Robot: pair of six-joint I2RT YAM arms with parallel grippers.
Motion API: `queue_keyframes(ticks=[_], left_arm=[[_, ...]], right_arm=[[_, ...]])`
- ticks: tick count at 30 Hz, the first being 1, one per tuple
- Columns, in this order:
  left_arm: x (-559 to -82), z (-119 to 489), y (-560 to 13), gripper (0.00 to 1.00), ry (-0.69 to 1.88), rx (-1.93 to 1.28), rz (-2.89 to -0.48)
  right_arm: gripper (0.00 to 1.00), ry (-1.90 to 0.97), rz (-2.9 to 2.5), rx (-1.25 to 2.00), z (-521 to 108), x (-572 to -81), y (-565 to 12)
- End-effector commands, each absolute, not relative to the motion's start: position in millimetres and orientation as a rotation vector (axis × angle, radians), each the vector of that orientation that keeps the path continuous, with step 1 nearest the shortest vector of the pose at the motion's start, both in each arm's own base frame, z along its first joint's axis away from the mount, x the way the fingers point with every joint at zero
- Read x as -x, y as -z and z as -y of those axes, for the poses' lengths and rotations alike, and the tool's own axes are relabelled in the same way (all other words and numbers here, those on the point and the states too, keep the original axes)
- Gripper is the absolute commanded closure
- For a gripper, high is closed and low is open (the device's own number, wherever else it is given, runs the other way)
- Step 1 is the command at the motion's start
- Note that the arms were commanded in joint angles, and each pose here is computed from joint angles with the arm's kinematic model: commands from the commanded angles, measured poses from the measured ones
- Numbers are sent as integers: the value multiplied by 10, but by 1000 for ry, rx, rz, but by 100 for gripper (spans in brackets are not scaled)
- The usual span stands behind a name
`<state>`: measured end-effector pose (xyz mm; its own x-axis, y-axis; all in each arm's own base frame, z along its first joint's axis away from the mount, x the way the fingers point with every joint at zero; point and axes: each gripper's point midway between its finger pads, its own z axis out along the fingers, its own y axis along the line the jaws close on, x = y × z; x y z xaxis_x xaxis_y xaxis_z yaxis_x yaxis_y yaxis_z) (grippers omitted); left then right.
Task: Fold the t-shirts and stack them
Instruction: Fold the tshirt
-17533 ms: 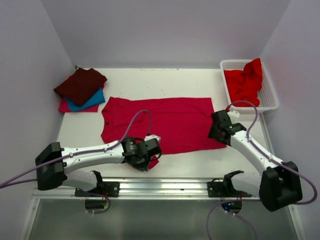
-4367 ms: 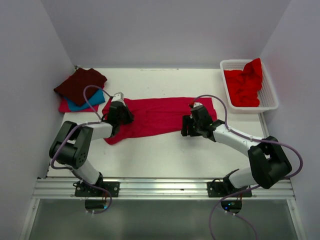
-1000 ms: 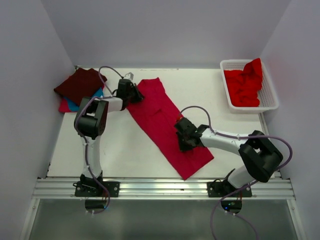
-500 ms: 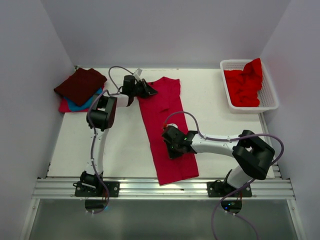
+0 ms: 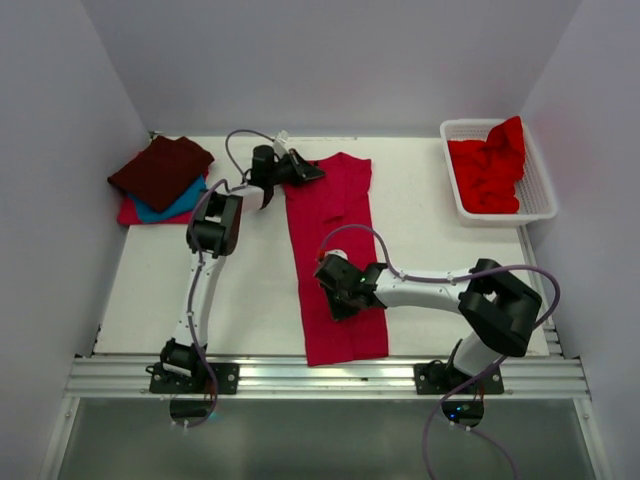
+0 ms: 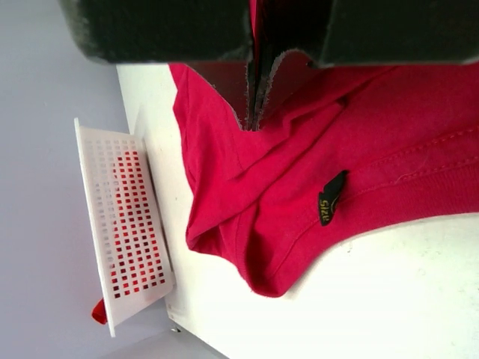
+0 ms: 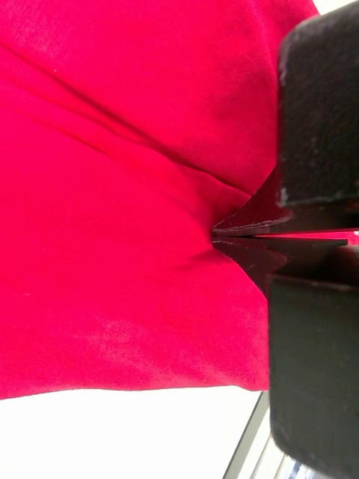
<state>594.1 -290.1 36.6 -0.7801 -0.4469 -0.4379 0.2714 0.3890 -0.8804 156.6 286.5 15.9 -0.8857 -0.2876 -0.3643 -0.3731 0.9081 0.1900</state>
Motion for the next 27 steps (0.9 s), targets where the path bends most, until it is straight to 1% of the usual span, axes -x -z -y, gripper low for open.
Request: queue_keyframes(ticks=[1, 2, 4, 5, 8, 9, 11, 12, 13, 14, 15, 16, 17, 18, 19, 20, 21, 22, 23, 24, 26, 27], left_arm=[[-6025, 2909, -930, 100, 1493, 35, -1844], [-6018, 2898, -1034, 100, 1489, 18, -1825], [-5975, 2856, -1428, 100, 1450, -48, -1764], [-5916, 2825, -1778, 100, 1419, -105, -1709], [-5809, 2726, -2249, 100, 1331, -181, -1653], [-5660, 2677, -2591, 100, 1301, -211, -1615], [-5533, 2573, -2748, 100, 1195, -216, -1630], [-5369, 2450, -2961, 100, 1121, -188, -1618], [-5243, 2416, -2892, 100, 1072, -168, -1686], [-5028, 2300, -3232, 100, 976, -206, -1637], [-4935, 2163, -2963, 100, 878, -134, -1711], [-4737, 2178, -2838, 96, 836, -131, -1777], [-4453, 2080, -2792, 85, 776, -129, -1804], [-4326, 1994, -2689, 83, 713, -83, -1842], [-3992, 2078, -2776, 69, 733, -120, -1838], [-3743, 2092, -2397, 56, 733, -132, -1926], [-3521, 2064, -2179, 46, 714, -118, -2012], [-3292, 2142, -2070, 40, 738, -143, -2046], [-2992, 2102, -1863, 29, 768, -122, -2093], [-2795, 2106, -1735, 24, 807, -121, -2131], [-2343, 2111, -1474, 22, 892, -101, -2205], [-2133, 2117, -1355, 22, 918, -108, -2261]], right_arm=[[100, -403, -2719, 503, -2993, -1576, -225], [100, -418, -2697, 499, -3026, -1605, -261], [100, -427, -2667, 493, -3048, -1650, -308], [100, -438, -2632, 489, -3068, -1692, -378], [100, -504, -2550, 494, -3153, -1761, -548], [100, -551, -2499, 490, -3189, -1785, -705], [100, -603, -2424, 481, -3237, -1840, -867], [100, -637, -2369, 466, -3251, -1874, -1050], [100, -643, -2334, 467, -3258, -1910, -1155], [99, -637, -2312, 456, -3245, -1937, -1249], [90, -621, -2293, 443, -3211, -1973, -1345], [63, -517, -2296, 406, -3084, -2061, -1396], [54, -445, -2301, 386, -2995, -2109, -1421], [47, -353, -2321, 367, -2892, -2151, -1390], [28, -215, -2331, 314, -2691, -2214, -1428], [21, -137, -2336, 290, -2585, -2236, -1413], [16, -72, -2345, 269, -2491, -2249, -1390], [6, 8, -2357, 228, -2339, -2228, -1352], [4, 20, -2367, 214, -2285, -2198, -1319], [2, 6, -2374, 181, -2257, -2162, -1292], [1, -51, -2386, 136, -2151, -2049, -1237], [1, -62, -2408, 103, -2073, -1969, -1121]])
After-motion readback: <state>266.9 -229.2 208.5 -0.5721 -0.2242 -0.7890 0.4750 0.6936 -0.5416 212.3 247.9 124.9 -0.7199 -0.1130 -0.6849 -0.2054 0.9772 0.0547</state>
